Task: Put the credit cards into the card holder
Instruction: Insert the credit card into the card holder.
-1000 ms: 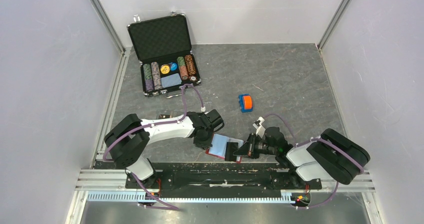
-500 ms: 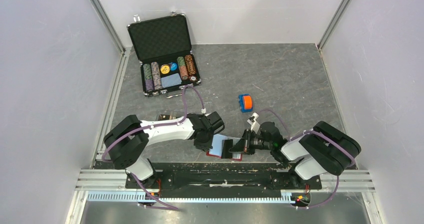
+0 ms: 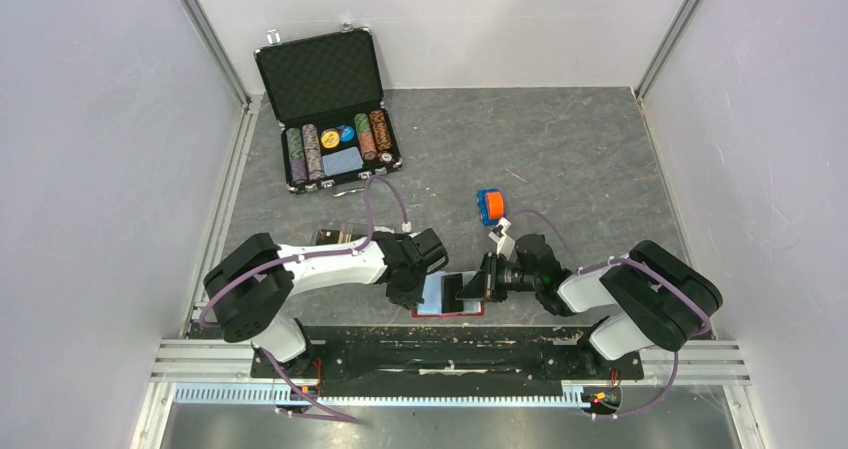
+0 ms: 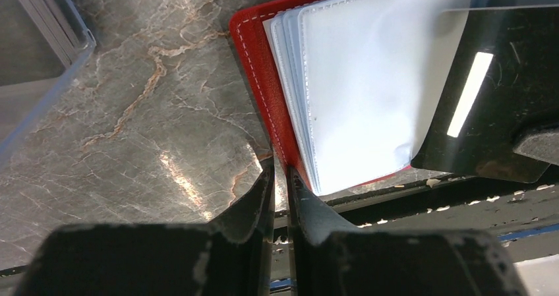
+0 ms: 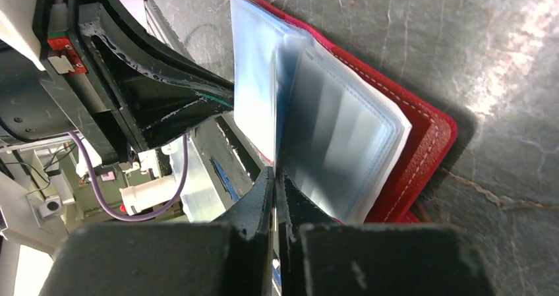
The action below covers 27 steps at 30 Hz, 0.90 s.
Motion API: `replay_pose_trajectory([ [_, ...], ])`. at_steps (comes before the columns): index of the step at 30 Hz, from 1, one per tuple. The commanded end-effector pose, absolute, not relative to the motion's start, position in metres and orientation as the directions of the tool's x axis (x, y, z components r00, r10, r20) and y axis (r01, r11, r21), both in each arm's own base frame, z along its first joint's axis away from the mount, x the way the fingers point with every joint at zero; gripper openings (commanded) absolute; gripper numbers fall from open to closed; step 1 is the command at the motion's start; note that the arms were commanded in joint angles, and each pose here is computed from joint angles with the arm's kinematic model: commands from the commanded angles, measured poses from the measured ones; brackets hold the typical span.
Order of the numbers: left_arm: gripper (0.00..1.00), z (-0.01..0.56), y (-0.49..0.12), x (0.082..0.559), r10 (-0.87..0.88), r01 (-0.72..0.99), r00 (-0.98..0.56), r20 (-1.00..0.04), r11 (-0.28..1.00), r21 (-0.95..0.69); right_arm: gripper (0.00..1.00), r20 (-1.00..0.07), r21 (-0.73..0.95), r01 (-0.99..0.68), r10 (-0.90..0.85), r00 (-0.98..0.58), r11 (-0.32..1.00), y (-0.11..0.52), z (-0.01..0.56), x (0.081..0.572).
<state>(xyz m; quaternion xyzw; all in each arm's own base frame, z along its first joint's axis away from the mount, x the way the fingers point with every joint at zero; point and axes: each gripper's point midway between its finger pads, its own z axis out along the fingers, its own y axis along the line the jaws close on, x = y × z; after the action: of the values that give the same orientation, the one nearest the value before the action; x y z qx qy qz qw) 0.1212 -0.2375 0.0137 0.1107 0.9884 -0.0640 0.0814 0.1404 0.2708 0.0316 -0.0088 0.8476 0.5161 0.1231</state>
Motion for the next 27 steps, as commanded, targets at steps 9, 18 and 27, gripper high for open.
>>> replay_pose_trajectory([
  [9, 0.17, 0.007, -0.239, 0.106, 0.222, 0.234, -0.968, -0.12, 0.967, -0.097, 0.0, -0.22, 0.899, -0.159, 0.108, -0.969, 0.408, 0.277, 0.033, 0.143],
  [18, 0.16, 0.006, -0.243, 0.105, 0.24, 0.252, -0.964, -0.116, 0.963, -0.096, 0.0, -0.218, 0.911, -0.159, 0.116, -0.969, 0.381, 0.279, 0.037, 0.145],
  [27, 0.14, 0.005, -0.243, 0.105, 0.247, 0.258, -0.962, -0.116, 0.962, -0.092, 0.0, -0.331, 0.808, -0.245, 0.068, -0.941, 0.537, 0.269, 0.023, 0.162],
])
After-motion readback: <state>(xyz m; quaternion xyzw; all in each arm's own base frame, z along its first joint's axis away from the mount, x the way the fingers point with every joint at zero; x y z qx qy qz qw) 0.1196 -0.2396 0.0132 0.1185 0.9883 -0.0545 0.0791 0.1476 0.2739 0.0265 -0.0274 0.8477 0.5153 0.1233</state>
